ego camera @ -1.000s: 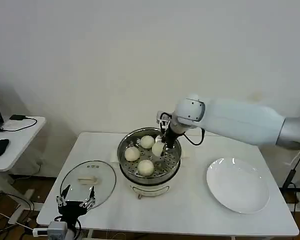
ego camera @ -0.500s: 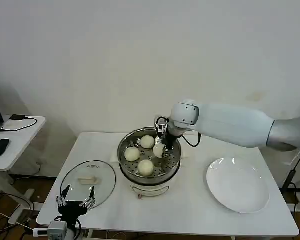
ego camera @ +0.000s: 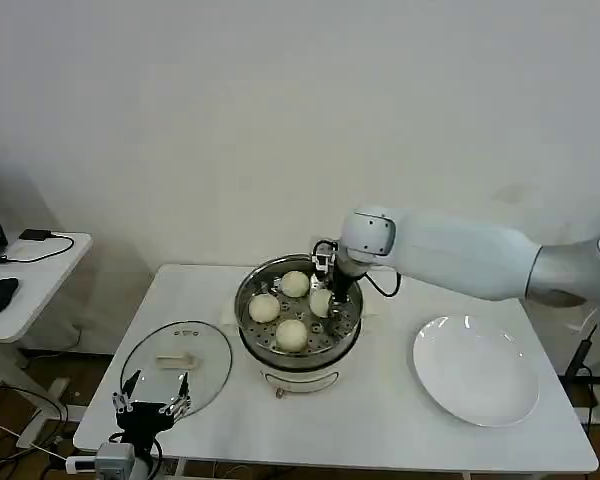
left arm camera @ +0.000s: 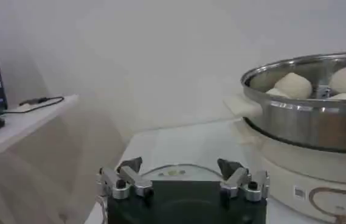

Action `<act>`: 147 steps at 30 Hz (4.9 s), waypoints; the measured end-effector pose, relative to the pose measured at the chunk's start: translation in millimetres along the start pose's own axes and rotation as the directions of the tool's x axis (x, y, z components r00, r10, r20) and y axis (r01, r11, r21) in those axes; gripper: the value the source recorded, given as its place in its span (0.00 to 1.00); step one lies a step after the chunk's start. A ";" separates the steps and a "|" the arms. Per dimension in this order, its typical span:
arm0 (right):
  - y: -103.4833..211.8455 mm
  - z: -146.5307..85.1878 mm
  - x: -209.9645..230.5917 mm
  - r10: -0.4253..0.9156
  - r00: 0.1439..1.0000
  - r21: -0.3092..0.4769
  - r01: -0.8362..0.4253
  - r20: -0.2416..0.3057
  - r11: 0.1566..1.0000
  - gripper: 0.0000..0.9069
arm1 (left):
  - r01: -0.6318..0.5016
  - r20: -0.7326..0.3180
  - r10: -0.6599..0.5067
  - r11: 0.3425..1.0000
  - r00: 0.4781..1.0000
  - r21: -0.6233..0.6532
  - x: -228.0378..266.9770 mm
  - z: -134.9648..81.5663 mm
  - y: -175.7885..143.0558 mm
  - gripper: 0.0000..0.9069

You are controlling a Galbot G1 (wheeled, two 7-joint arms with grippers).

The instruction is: Take steamed baozi put them in steamer then cover it.

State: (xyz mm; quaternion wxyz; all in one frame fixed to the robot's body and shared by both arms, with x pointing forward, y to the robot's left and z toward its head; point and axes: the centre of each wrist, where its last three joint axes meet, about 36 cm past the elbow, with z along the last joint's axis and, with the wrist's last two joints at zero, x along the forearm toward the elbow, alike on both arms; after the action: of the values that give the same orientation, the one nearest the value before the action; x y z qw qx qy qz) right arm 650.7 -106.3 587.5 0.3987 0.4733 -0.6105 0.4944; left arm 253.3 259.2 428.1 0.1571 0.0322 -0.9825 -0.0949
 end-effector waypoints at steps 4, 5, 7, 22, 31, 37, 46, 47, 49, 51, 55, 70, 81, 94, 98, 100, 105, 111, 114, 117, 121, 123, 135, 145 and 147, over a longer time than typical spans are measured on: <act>0.7 -0.5 0.0 0.003 1.000 0.004 -0.003 0.000 1.000 1.00 | 0.001 0.000 -0.001 1.000 1.000 0.000 0.1 0.0 0.2 1.00; 0.7 -0.4 0.5 0.005 1.000 0.004 -0.005 0.001 1.000 1.00 | 0.001 0.000 -0.001 1.000 1.000 0.000 0.0 -0.1 0.3 1.00; 0.5 0.1 1.4 0.008 1.000 0.003 -0.008 0.002 1.000 1.00 | 0.002 0.001 -0.002 1.000 1.000 0.000 -0.3 0.0 0.4 1.00; 8.3 15.9 49.1 0.124 0.989 0.014 -0.126 0.080 0.992 1.00 | -0.006 0.002 0.006 1.000 1.000 0.012 -2.4 -1.3 1.3 1.00; 46.5 54.7 65.7 0.340 0.895 -0.085 -0.330 0.288 0.940 1.00 | -0.004 -0.003 0.004 1.000 1.000 0.015 -0.6 3.6 -1.2 1.00; 76.7 94.8 61.6 0.530 0.718 -0.270 -0.456 0.451 0.848 1.00 | 0.016 0.005 -0.016 1.000 1.000 0.007 -1.9 7.7 2.7 1.00; 133.4 137.4 29.1 0.716 0.380 -0.551 -0.461 0.585 0.695 1.00 | 0.042 0.009 -0.042 0.999 0.999 -0.026 -1.6 14.3 3.5 1.00; 139.8 143.8 25.4 0.734 0.344 -0.583 -0.451 0.585 0.676 1.00 | 0.046 0.010 -0.045 0.998 0.999 -0.038 -2.5 15.3 4.5 1.00; 155.2 159.4 16.4 0.774 0.275 -0.651 -0.423 0.571 0.630 1.00 | 0.052 0.014 -0.051 0.997 0.999 -0.064 -4.3 18.0 6.7 1.00; 172.3 178.6 7.3 0.814 0.218 -0.716 -0.390 0.539 0.579 1.00 | 0.058 0.022 -0.056 0.993 0.998 -0.100 -6.3 21.1 8.5 1.00; 212.2 221.4 -8.0 0.886 0.152 -0.822 -0.330 0.439 0.464 1.00 | 0.070 0.043 -0.063 0.979 0.997 -0.192 -9.3 29.3 12.5 1.00; 351.3 331.2 -26.1 0.986 0.156 -0.936 -0.337 0.055 0.105 1.00 | 0.189 0.188 -0.071 0.645 0.980 -0.741 -33.5 73.7 36.1 1.00; 391.4 352.9 -20.0 0.985 0.152 -0.930 -0.366 -0.077 -0.017 1.00 | 0.169 0.186 0.012 0.367 0.982 -0.915 -62.9 104.0 42.2 1.00; 418.5 358.9 -14.5 0.978 0.147 -0.917 -0.391 -0.151 -0.083 1.00 | 0.124 0.140 0.058 0.226 0.989 -0.966 -103.2 123.3 46.2 1.00; 423.1 358.8 -13.8 0.976 0.147 -0.915 -0.392 -0.161 -0.092 1.00 | 0.130 0.146 0.062 0.207 0.987 -0.970 -113.2 120.2 46.1 1.00; 424.8 358.6 -14.0 0.975 0.148 -0.915 -0.393 -0.164 -0.095 1.00 | 0.133 0.148 0.063 0.198 0.987 -0.971 -118.1 118.1 47.1 1.00; 428.4 357.0 -14.9 0.974 0.149 -0.914 -0.392 -0.171 -0.101 1.00 | 0.129 0.144 0.068 0.183 0.987 -0.975 -127.9 118.1 46.5 1.00; 431.9 358.2 -11.6 0.973 0.145 -0.911 -0.396 -0.180 -0.110 1.00 | 0.133 0.147 0.071 0.166 0.987 -0.977 -139.4 117.2 47.2 1.00; 433.7 359.0 -11.3 0.972 0.145 -0.910 -0.398 -0.185 -0.114 1.00 | 0.137 0.150 0.070 0.160 0.986 -0.978 -144.9 115.1 48.6 1.00; 435.1 358.7 -12.3 0.971 0.146 -0.911 -0.396 -0.188 -0.117 1.00 | 0.139 0.151 0.069 0.154 0.986 -0.978 -150.0 113.4 49.0 1.00; 436.0 358.6 -12.3 0.971 0.146 -0.911 -0.395 -0.190 -0.119 1.00 | 0.140 0.152 0.068 0.148 0.986 -0.979 -156.9 112.3 50.1 1.00; 436.3 359.1 -11.4 0.971 0.144 -0.910 -0.396 -0.191 -0.120 1.00 | 0.139 0.150 0.068 0.144 0.986 -0.980 -160.1 112.4 50.7 1.00; 438.2 361.1 -9.4 0.970 0.141 -0.908 -0.399 -0.199 -0.128 1.00 | 0.148 0.157 0.057 0.136 0.986 -0.980 -180.8 110.6 52.0 0.00; 437.2 363.7 -8.7 0.969 0.142 -0.908 -0.398 -0.202 -0.131 1.00 | 0.139 0.147 0.054 0.127 0.988 -0.982 -191.0 116.4 50.3 0.00; 436.6 363.7 -8.4 0.969 0.142 -0.908 -0.398 -0.202 -0.131 1.00 | 0.137 0.145 0.055 0.127 0.988 -0.982 -190.9 118.2 49.3 0.00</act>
State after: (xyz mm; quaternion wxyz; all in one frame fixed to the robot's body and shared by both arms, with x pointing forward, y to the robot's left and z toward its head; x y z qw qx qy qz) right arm 221.4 -434.0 410.4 -0.0119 -0.1191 -0.9888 0.0897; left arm 395.6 346.1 269.8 0.0644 -0.0595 -0.6820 -0.7261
